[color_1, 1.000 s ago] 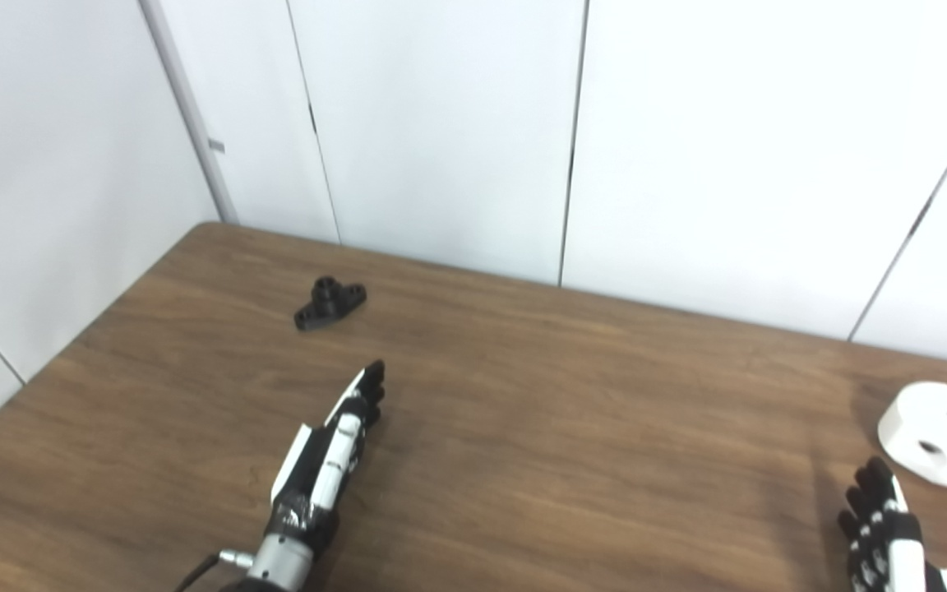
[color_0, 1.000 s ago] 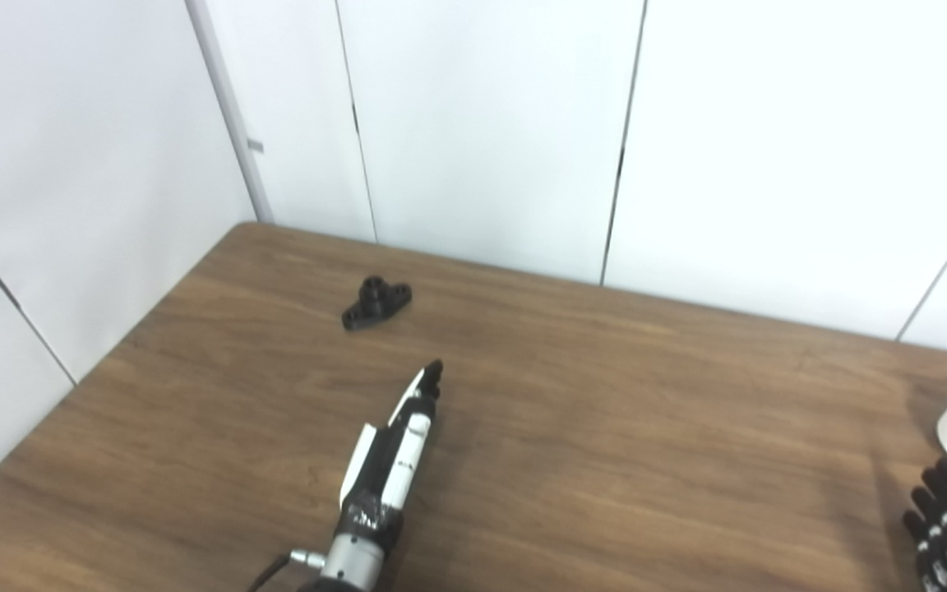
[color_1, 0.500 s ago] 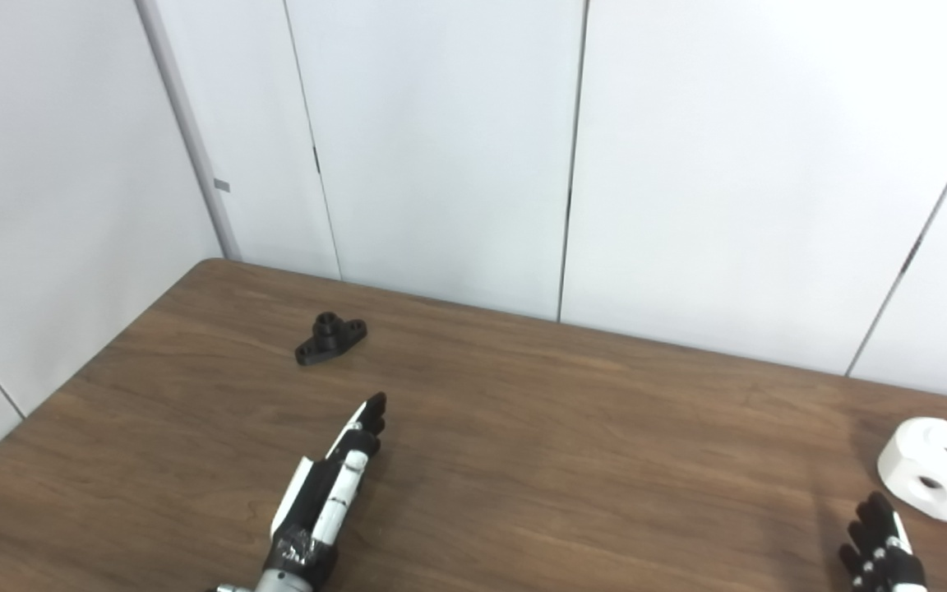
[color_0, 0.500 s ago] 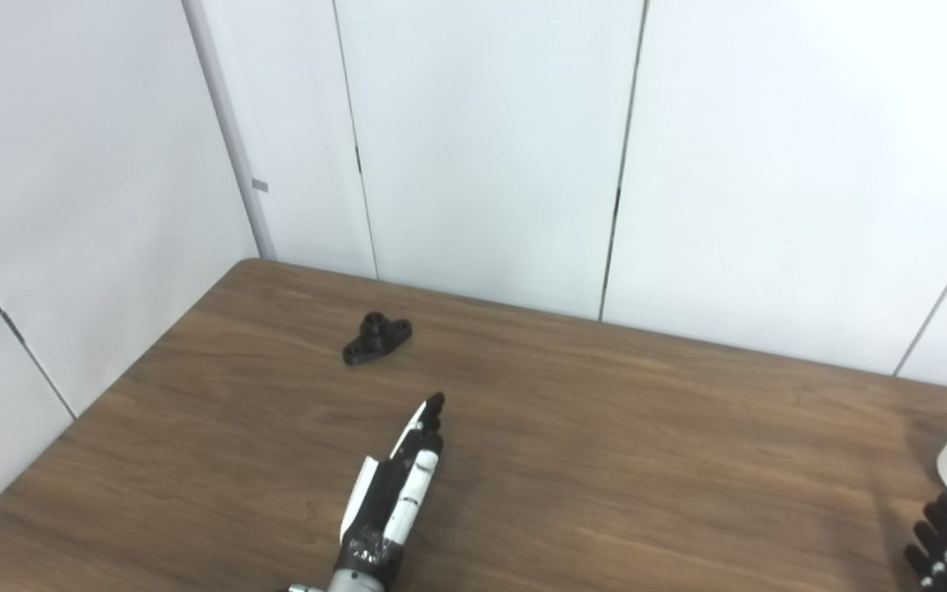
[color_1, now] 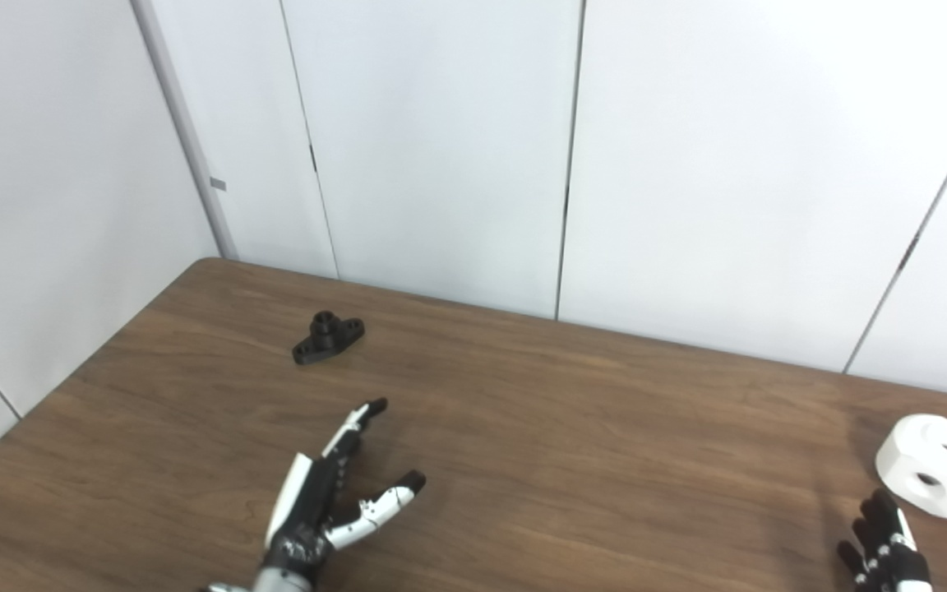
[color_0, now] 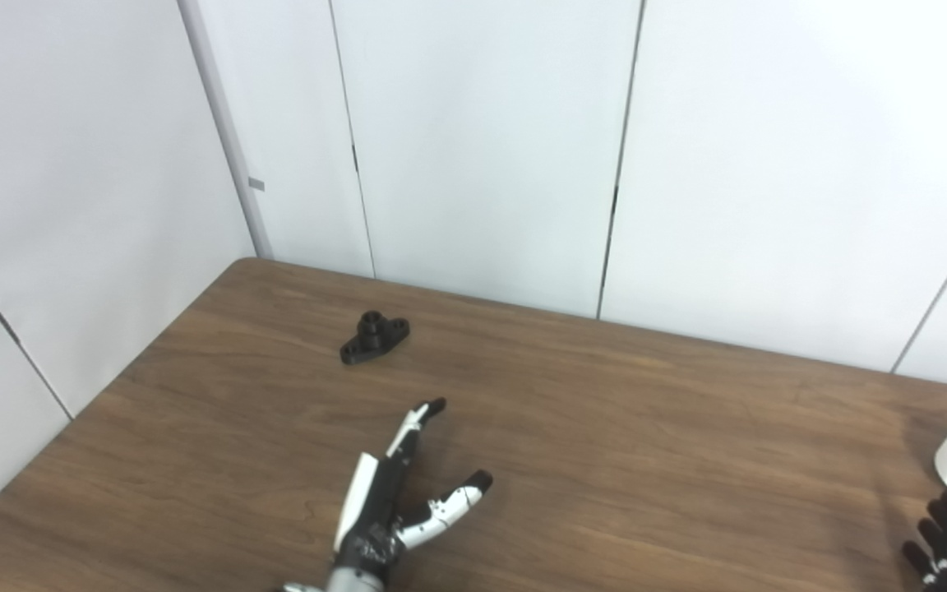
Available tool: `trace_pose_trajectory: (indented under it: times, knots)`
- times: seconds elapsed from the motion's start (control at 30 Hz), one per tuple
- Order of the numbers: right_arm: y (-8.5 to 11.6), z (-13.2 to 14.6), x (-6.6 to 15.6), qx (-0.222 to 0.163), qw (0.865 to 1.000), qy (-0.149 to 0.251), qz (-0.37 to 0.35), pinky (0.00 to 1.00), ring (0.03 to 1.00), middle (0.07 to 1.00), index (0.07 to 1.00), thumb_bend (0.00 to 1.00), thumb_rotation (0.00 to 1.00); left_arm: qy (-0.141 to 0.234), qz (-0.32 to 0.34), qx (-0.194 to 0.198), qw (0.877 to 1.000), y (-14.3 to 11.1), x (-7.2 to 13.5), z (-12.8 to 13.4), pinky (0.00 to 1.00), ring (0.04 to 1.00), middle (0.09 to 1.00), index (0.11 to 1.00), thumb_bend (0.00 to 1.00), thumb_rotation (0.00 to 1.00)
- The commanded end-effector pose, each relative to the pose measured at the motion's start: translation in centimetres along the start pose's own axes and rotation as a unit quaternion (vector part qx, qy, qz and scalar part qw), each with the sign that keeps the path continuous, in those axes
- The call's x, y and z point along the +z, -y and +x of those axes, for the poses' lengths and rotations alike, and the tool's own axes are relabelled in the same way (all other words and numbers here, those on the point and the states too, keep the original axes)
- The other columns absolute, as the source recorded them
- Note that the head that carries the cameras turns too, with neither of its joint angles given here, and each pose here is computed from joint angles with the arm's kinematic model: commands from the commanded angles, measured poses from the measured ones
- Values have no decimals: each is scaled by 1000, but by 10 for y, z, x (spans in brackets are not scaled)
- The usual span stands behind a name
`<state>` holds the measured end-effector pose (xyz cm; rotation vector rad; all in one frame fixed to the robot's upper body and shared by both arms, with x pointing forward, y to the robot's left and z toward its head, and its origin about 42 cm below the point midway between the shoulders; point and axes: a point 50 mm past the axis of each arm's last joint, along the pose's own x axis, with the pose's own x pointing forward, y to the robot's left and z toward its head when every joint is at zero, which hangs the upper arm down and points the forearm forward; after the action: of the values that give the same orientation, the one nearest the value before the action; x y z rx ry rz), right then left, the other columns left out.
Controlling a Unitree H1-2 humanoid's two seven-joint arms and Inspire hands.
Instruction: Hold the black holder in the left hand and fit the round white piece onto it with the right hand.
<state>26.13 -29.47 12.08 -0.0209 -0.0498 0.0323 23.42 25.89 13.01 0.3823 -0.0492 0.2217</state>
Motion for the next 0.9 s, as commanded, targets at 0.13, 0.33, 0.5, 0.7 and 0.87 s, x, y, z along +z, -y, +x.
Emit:
trace_pose_trajectory:
  times: [0.13,0.33,0.5,0.7,0.87]
  knots:
    - [-1,3,5,0,1000,7,0,1000,1000,1000,1000,617,1000,33,126,58,990,-49,27,38,1000,1000,999,909,856,350]
    - [-3,4,6,-3,1000,8,1,1000,1000,1000,1000,625,1000,27,201,92,975,-70,32,63,1000,1000,989,868,899,350]
    - [-4,5,6,-3,1000,13,1,1000,1000,1000,1000,592,1000,13,236,118,965,-84,31,86,1000,1000,982,838,909,354]
    - [-4,4,5,-6,1000,13,0,1000,1000,1000,1000,606,1000,-8,251,145,957,-99,27,110,1000,1000,972,813,912,350]
    - [-5,4,5,-5,1000,17,4,1000,1000,1000,1000,601,1000,-26,267,159,950,-107,23,130,1000,1000,971,808,889,337]
